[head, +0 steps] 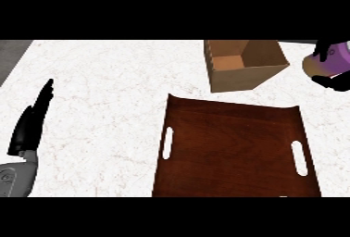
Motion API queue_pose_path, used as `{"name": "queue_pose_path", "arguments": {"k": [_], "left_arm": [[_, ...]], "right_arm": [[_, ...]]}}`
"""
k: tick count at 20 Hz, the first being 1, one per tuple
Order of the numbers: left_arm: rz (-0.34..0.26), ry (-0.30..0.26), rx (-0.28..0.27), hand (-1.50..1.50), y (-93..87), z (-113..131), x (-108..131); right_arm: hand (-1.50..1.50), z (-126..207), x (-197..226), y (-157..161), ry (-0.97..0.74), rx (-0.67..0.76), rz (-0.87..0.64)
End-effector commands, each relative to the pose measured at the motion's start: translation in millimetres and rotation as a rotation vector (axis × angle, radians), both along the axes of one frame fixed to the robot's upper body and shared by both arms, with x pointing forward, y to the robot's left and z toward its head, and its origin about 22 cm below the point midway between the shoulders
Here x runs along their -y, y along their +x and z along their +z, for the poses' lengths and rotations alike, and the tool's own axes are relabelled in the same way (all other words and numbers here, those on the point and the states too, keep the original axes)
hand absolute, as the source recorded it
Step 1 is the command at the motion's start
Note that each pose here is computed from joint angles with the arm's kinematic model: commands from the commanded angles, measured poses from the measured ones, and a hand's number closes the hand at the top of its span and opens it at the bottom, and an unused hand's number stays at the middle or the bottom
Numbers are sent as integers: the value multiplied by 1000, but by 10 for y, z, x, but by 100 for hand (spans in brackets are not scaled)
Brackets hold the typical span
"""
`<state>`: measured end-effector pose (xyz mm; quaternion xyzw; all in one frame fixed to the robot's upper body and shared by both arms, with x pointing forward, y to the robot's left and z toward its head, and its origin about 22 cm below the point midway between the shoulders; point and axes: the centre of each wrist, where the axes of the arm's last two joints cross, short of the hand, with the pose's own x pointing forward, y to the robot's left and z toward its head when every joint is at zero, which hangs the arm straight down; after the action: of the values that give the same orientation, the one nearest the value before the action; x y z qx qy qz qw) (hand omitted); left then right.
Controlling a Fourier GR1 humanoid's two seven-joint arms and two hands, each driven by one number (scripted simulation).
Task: Pick the can from the tray and place it in the cardboard box
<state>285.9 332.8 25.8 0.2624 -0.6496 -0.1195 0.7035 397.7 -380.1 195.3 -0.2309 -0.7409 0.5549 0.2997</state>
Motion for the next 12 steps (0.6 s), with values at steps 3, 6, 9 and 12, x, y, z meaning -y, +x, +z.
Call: {"name": "queue_pose_path", "arguments": {"k": [3, 6, 9, 12], "left_arm": [[-16, 18, -4, 0, 24, 64, 7], [1, 6, -12, 0, 21, -23, 30], [6, 17, -11, 0, 94, 33, 31], [5, 20, -20, 0, -8, 32, -29]], "right_arm": [[150, 205, 151, 155, 111, 73, 150], [150, 236, -26, 286, 144, -5, 221], [150, 323, -368, 455, 205, -42, 275], [150, 359, -390, 512, 261, -134, 275]]}}
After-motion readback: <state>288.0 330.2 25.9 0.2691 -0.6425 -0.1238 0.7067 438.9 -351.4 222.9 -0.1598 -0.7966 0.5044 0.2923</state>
